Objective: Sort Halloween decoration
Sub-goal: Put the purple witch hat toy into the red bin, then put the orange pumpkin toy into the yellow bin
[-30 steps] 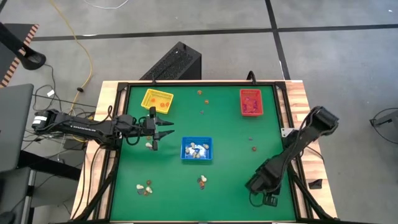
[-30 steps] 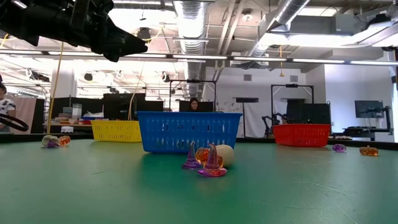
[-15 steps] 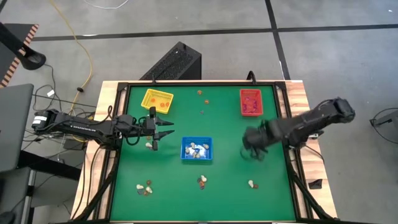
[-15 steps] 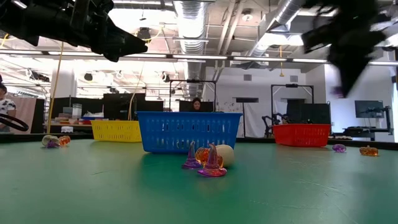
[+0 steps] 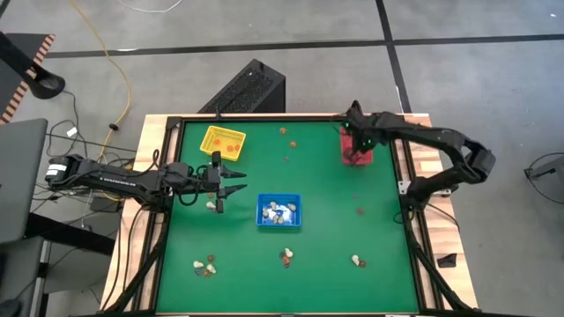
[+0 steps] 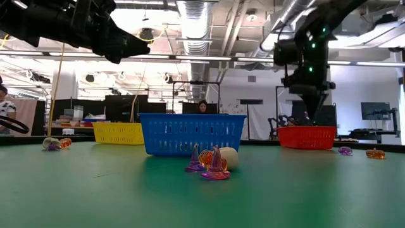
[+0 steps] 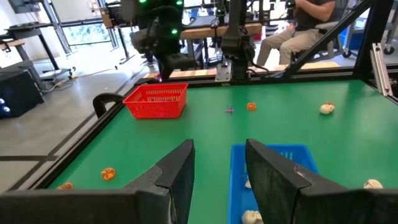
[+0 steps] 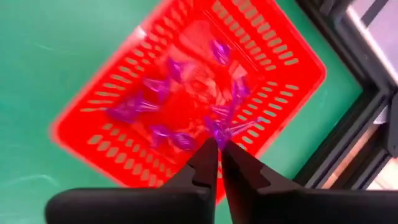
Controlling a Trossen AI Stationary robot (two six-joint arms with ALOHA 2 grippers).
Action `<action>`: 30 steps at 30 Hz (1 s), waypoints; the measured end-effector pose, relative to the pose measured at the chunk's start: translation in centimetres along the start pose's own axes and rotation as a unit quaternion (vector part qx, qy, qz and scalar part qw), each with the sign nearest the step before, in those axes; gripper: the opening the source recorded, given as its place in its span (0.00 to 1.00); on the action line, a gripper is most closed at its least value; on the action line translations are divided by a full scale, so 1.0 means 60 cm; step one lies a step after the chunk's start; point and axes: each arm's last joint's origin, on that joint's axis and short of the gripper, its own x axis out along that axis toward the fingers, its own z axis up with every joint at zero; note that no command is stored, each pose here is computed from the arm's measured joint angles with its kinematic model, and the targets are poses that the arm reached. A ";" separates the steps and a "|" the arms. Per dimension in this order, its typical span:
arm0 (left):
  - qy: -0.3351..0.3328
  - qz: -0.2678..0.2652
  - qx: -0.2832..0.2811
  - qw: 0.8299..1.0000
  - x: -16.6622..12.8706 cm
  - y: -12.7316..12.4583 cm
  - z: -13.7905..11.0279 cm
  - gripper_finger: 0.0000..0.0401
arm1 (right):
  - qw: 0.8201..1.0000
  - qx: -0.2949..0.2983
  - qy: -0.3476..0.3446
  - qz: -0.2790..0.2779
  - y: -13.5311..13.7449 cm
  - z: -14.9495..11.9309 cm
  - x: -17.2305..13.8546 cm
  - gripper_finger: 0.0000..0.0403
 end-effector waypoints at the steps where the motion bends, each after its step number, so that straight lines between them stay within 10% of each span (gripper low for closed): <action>1: 0.002 0.000 0.000 1.000 0.000 0.000 -0.001 0.33 | 1.000 0.006 0.010 -0.002 -0.009 0.002 0.008 0.13; 11: 0.019 0.002 0.009 1.000 0.000 0.000 -0.006 0.33 | 1.000 -0.006 0.013 0.017 -0.026 0.021 0.032 0.33; 18: 0.117 0.005 -0.087 0.989 -0.002 -0.002 -0.026 0.33 | 0.995 -0.002 -0.049 0.085 0.006 0.005 -0.035 0.38; 24: 0.296 0.047 -0.153 0.941 -0.014 0.001 -0.022 0.33 | 0.962 -0.065 -0.197 0.176 0.085 -0.030 -0.106 0.36; 30: 0.372 0.203 -0.203 0.882 -0.026 0.020 -0.024 0.33 | 0.899 -0.136 -0.314 0.274 0.174 -0.079 -0.128 0.33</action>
